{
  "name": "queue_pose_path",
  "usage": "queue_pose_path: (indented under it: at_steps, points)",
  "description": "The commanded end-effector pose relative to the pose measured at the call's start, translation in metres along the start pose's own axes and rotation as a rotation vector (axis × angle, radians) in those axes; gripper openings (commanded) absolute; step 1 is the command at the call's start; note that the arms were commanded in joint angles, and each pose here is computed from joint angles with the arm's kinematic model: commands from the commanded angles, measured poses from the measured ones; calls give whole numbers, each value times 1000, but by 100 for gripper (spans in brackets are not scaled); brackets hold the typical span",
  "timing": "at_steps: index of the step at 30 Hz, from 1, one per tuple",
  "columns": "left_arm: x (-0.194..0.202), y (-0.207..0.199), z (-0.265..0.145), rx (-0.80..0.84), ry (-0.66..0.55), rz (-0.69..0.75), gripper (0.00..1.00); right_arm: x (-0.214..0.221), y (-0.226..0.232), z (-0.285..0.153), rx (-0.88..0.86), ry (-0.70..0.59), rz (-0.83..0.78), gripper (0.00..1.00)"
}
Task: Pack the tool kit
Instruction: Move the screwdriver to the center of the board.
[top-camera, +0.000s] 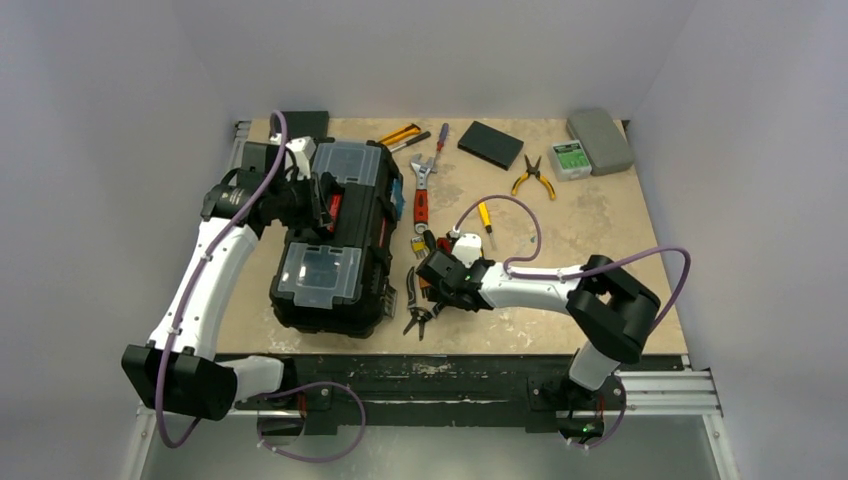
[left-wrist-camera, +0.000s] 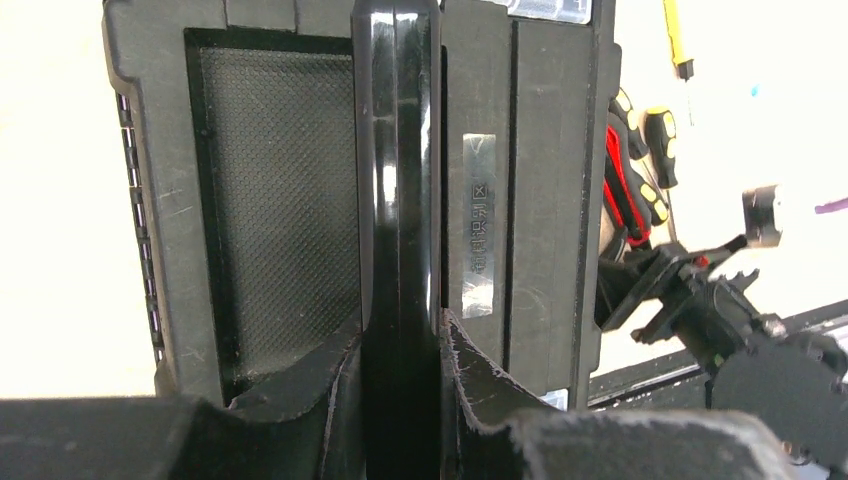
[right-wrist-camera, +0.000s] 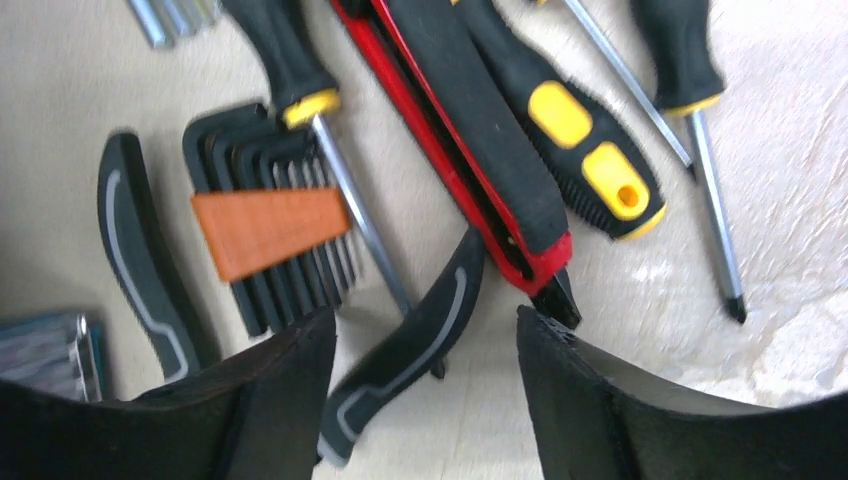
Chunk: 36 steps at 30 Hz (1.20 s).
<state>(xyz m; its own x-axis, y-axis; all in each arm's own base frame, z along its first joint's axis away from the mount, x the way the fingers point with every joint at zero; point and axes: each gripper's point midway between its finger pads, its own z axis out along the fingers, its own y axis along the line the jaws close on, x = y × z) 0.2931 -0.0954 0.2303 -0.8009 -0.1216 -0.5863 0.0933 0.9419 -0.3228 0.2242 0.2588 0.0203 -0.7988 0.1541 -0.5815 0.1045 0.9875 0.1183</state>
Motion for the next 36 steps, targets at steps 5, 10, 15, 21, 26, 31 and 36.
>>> queue_pose_path:
  at_steps: [5,10,15,21,26,31,36]
  points:
    - [3,-21,-18,129,-69,94,0,-33,-33,35,106,9,40,58]
    - [8,-17,-12,124,-64,101,0,-68,-55,51,147,0,67,57]
    - [11,-23,-7,167,-67,111,0,-100,-78,67,173,3,124,56]
    - [16,-23,-2,185,-72,111,0,-138,-94,87,196,0,157,56]
    - [19,-23,2,184,-54,102,0,-161,-80,101,136,28,121,55]
    - [18,-20,1,165,-52,110,0,-178,-66,80,57,14,29,77]
    - [19,-21,-1,170,-52,123,0,-180,-59,23,25,-81,-60,94]
